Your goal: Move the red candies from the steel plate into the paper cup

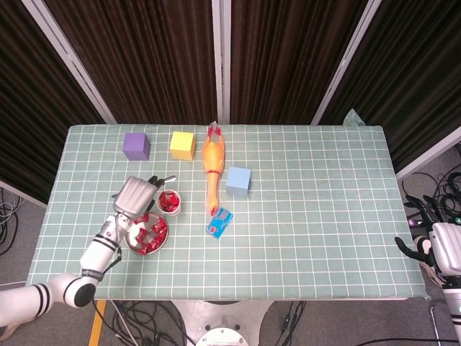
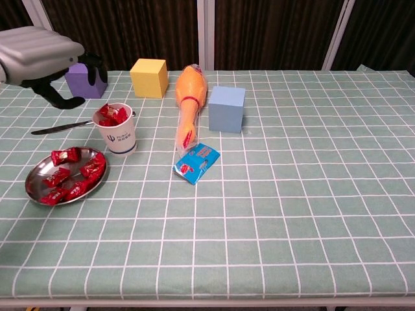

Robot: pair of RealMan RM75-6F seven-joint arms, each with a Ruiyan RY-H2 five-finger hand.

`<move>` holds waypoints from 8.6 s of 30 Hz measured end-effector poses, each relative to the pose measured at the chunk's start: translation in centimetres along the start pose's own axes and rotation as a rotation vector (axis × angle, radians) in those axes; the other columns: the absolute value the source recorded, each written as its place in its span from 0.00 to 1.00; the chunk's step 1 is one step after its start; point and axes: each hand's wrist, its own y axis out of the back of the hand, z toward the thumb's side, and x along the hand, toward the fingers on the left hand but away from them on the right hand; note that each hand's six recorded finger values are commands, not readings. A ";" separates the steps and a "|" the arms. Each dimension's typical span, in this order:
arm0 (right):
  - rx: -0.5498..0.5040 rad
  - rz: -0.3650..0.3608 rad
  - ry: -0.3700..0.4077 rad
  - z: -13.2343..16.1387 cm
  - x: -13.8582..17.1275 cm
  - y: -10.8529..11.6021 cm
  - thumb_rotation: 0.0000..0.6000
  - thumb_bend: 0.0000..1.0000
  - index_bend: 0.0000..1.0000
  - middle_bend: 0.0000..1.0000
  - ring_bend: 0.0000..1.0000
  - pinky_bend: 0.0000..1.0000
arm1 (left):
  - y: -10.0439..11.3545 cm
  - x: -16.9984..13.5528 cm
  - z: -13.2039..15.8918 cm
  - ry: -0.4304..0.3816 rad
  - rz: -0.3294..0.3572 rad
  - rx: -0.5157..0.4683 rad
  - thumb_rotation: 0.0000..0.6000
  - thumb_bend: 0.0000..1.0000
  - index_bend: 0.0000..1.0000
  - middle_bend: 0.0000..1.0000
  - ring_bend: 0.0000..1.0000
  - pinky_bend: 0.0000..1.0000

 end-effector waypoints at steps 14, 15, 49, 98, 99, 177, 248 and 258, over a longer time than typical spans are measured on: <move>-0.003 0.010 0.020 0.5 -0.3 -0.3 1.00 0.19 0.12 0.24 0.07 0.43 | -4.8 -7.0 -1.2 -0.019 -0.096 -0.100 1.00 0.35 0.42 0.47 0.88 1.00; -0.002 0.009 0.019 0.5 -0.3 -0.3 1.00 0.19 0.12 0.24 0.07 0.43 | -5.3 -7.1 -1.0 -0.025 -0.108 -0.099 1.00 0.34 0.42 0.47 0.87 1.00; 0.005 0.008 0.013 0.6 -0.2 -0.2 1.00 0.20 0.12 0.24 0.07 0.43 | -11.4 -6.4 0.1 0.007 -0.227 -0.101 1.00 0.36 0.57 0.60 0.88 1.00; 0.000 0.002 -0.009 -0.3 -0.1 0.0 1.00 0.19 0.12 0.24 0.07 0.43 | -1.7 1.3 2.9 -0.075 -0.027 -0.173 1.00 0.41 0.43 0.48 0.88 1.00; 0.000 0.002 -0.009 -0.3 -0.1 0.0 1.00 0.19 0.12 0.24 0.07 0.43 | -1.7 1.2 2.8 -0.074 -0.028 -0.172 1.00 0.41 0.42 0.48 0.88 1.00; 0.009 0.003 0.002 0.4 -0.1 0.1 1.00 0.20 0.12 0.24 0.07 0.43 | -11.9 -3.8 -1.6 0.089 -0.209 -0.141 1.00 0.39 0.60 0.64 0.88 1.00; 0.023 -0.009 -0.004 -0.7 -0.1 0.2 1.00 0.20 0.12 0.17 0.00 0.19 | 1.7 -8.1 -11.5 0.328 0.200 -0.259 1.00 0.34 0.33 0.40 0.36 0.50; 0.059 -0.031 -0.031 -1.5 0.4 -0.2 1.00 0.20 0.04 0.10 0.00 0.09 | -0.7 -17.7 -15.6 0.460 0.142 -0.163 1.00 0.32 0.30 0.25 0.19 0.28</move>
